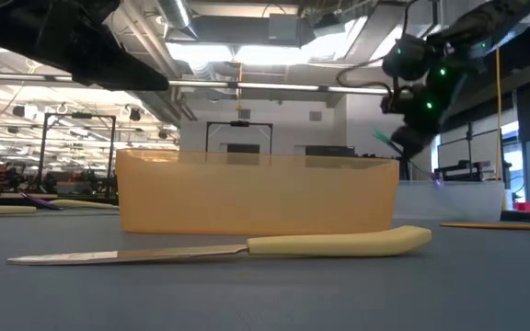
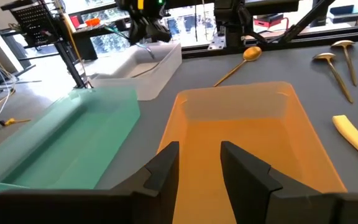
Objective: Sort silverware by color (type)
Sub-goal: Put the blue spoon into the transparent bin
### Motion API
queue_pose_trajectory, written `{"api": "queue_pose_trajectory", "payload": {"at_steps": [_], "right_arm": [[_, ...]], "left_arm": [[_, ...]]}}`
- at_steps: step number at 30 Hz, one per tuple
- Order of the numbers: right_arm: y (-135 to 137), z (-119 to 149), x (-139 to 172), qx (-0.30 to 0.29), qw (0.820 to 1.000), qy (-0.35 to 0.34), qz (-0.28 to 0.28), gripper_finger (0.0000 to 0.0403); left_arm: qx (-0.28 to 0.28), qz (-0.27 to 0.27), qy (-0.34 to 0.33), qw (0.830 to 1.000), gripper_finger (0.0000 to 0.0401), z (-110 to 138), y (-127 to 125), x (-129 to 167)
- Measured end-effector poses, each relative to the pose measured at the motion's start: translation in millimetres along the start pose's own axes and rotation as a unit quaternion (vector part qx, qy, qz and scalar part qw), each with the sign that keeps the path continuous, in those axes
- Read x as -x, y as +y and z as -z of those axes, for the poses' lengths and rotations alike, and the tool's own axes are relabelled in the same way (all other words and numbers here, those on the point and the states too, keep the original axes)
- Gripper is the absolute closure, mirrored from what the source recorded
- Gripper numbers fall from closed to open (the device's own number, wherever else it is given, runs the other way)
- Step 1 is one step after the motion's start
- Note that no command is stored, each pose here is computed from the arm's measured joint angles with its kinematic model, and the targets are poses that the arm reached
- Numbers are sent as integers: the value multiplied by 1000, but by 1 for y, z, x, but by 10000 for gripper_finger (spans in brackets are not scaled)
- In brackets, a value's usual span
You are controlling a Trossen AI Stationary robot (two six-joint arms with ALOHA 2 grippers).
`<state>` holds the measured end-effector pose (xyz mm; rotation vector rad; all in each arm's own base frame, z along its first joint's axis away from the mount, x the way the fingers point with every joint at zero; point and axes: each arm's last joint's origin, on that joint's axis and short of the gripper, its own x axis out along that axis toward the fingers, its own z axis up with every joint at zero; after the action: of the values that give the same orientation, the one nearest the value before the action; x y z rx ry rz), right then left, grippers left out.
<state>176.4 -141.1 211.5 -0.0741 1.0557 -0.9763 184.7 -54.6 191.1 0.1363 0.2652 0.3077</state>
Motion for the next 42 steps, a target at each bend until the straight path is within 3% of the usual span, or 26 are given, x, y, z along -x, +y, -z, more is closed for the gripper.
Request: {"api": "queue_pose_trajectory", "payload": {"at_steps": [4,7,14,17,19,23,28,32,37,42], "right_arm": [[-11,11,-8,-64,997,42,16,390],[-15,15,-10,-81,995,61,24,382],[-17,14,-11,-105,993,55,14,283],[-10,8,-5,-122,991,22,-45,244],[2,-3,2,-133,985,-40,-107,227],[36,-27,26,-118,941,-217,-232,214],[72,-40,60,-81,878,-360,-304,212],[97,-40,79,-62,847,-397,-348,212],[124,-36,98,-41,813,-424,-396,212],[136,-34,110,0,798,-448,-403,212]], "left_arm": [[2,0,-2,1000,288,-1,0,0],[5,-2,-6,1000,288,-1,0,0],[15,-4,-6,1000,288,-1,0,0],[24,-22,-4,999,288,-1,3,-1],[41,-34,3,999,288,1,6,-3],[58,-57,32,996,290,7,15,-8],[73,-92,93,989,291,14,32,-17],[72,-130,187,971,291,6,53,-22],[79,-195,302,930,291,-3,87,-19],[136,-194,383,893,291,5,117,-15]]}}
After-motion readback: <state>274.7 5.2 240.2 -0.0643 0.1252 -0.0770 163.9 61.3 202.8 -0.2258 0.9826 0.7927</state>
